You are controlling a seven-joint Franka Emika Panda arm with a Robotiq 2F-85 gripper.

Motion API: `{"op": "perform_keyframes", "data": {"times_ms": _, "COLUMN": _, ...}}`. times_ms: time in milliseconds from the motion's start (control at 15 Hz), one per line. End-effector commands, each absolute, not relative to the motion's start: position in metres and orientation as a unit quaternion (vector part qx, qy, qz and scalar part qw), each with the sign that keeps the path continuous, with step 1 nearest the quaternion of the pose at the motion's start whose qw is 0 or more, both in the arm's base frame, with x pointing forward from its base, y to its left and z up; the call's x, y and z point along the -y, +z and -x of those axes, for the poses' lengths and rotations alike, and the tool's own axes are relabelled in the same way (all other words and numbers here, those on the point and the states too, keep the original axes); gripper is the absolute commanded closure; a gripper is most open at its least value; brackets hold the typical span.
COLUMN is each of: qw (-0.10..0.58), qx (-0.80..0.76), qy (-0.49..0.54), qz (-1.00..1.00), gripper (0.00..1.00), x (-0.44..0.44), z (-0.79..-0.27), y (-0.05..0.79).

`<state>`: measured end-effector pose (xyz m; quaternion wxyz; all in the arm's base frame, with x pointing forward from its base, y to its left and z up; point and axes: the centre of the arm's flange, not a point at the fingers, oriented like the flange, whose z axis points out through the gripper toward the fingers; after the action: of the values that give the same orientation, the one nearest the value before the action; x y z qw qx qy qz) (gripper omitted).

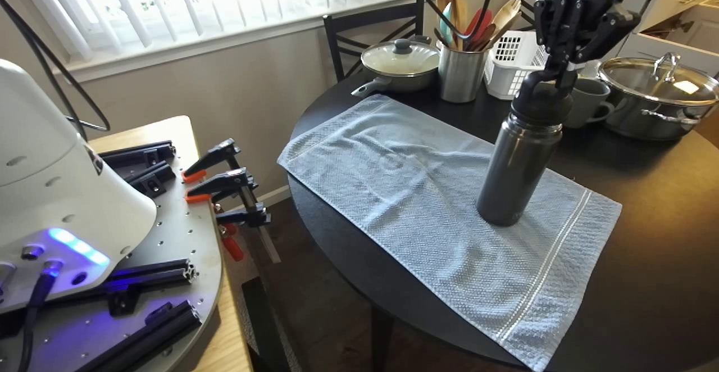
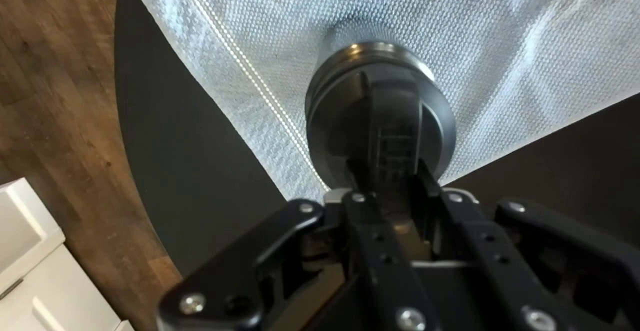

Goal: Put the lid onto the water bottle

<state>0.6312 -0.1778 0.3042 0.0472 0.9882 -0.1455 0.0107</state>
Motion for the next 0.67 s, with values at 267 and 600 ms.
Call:
{"op": "perform_keyframes", "data": {"times_ms": 267, "qw": 0.040, "qx": 0.158, "qy": -0.024, "qz": -0.986, "gripper": 0.94, "x": 0.1814, "z": -0.6398, "y": 0.3094}}
{"op": "perform_keyframes", "data": {"times_ms": 600, "qw": 0.044, "qx": 0.154, "qy": -0.008, "qz": -0.987, "gripper": 0.94, "x": 0.1805, "z": -0.6426, "y": 0.3150}}
